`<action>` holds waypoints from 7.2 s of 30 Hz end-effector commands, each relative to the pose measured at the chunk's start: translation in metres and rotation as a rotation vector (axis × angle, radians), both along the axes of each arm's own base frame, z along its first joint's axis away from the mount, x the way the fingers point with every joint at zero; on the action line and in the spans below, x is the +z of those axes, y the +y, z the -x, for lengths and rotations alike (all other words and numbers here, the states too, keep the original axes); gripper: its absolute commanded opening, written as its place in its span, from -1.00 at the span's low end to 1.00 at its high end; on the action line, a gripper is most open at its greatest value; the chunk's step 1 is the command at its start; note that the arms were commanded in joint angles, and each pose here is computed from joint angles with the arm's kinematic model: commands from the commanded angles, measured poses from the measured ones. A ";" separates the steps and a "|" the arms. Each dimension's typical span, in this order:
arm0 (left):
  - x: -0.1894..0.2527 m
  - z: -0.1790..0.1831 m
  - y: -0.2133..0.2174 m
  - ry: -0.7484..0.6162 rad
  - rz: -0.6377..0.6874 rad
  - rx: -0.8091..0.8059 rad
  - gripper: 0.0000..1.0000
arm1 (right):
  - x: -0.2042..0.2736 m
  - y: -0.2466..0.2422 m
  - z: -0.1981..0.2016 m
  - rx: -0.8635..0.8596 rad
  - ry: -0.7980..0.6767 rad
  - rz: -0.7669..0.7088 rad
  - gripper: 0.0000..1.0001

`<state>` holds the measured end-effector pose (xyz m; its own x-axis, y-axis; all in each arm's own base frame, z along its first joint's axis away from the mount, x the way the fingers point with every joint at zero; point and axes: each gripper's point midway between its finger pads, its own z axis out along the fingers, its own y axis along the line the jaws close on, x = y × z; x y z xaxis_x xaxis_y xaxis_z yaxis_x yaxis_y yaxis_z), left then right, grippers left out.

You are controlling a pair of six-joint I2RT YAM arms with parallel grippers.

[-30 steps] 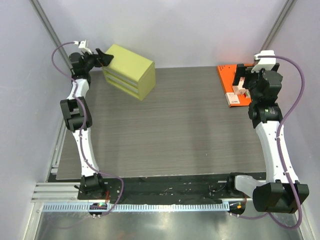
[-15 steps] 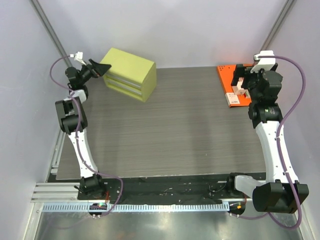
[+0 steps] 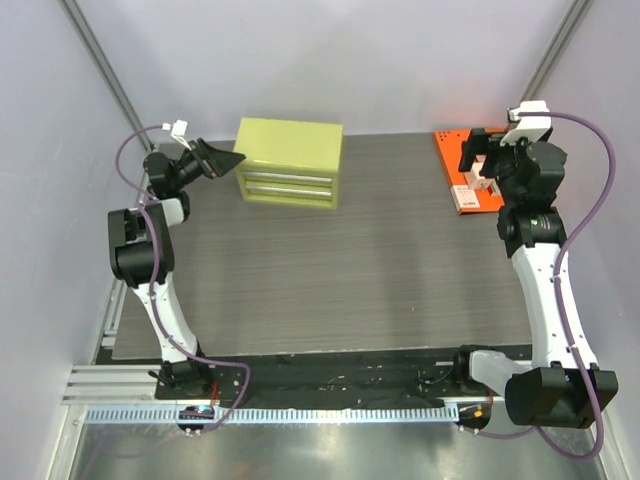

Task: Sort the tools into containers

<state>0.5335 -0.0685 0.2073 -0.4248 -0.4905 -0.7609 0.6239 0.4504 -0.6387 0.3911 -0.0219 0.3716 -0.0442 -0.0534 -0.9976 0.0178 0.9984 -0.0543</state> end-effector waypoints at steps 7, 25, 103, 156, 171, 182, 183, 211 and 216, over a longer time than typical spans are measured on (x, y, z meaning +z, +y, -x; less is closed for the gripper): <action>0.040 0.075 -0.066 -0.092 -0.051 -0.192 1.00 | 0.016 0.012 0.001 0.044 -0.043 -0.037 0.99; 0.068 -0.060 -0.015 -0.147 -0.360 0.188 1.00 | -0.126 0.111 -0.050 0.202 0.395 0.157 1.00; 0.020 -0.093 -0.089 -0.126 -0.215 -0.015 1.00 | -0.186 0.229 -0.073 0.463 0.491 0.169 0.99; 0.068 0.074 -0.100 -0.018 -0.278 -0.004 0.99 | -0.151 0.033 -0.151 -0.033 0.401 -0.136 0.99; 0.029 0.140 -0.031 0.009 -0.482 0.108 1.00 | -0.221 0.080 -0.219 0.183 0.525 -0.557 0.96; 0.031 0.162 -0.019 -0.001 -0.501 0.141 1.00 | -0.244 0.115 -0.222 0.330 0.565 -0.586 0.93; 0.031 0.161 -0.019 0.000 -0.502 0.148 0.99 | -0.247 0.118 -0.219 0.349 0.577 -0.587 0.93; 0.025 0.167 -0.013 0.023 -0.483 0.174 1.00 | -0.283 0.229 -0.106 0.662 0.782 -0.438 0.92; 0.029 0.171 -0.012 -0.001 -0.496 0.184 1.00 | -0.281 0.223 -0.061 0.696 0.815 -0.356 0.93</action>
<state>0.3662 -0.0829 0.2214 -0.4219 -0.1450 -0.8950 0.4908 0.7935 -0.3599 0.4796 0.1954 0.0510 -0.8151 0.0491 -0.5773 -0.3393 0.7672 0.5443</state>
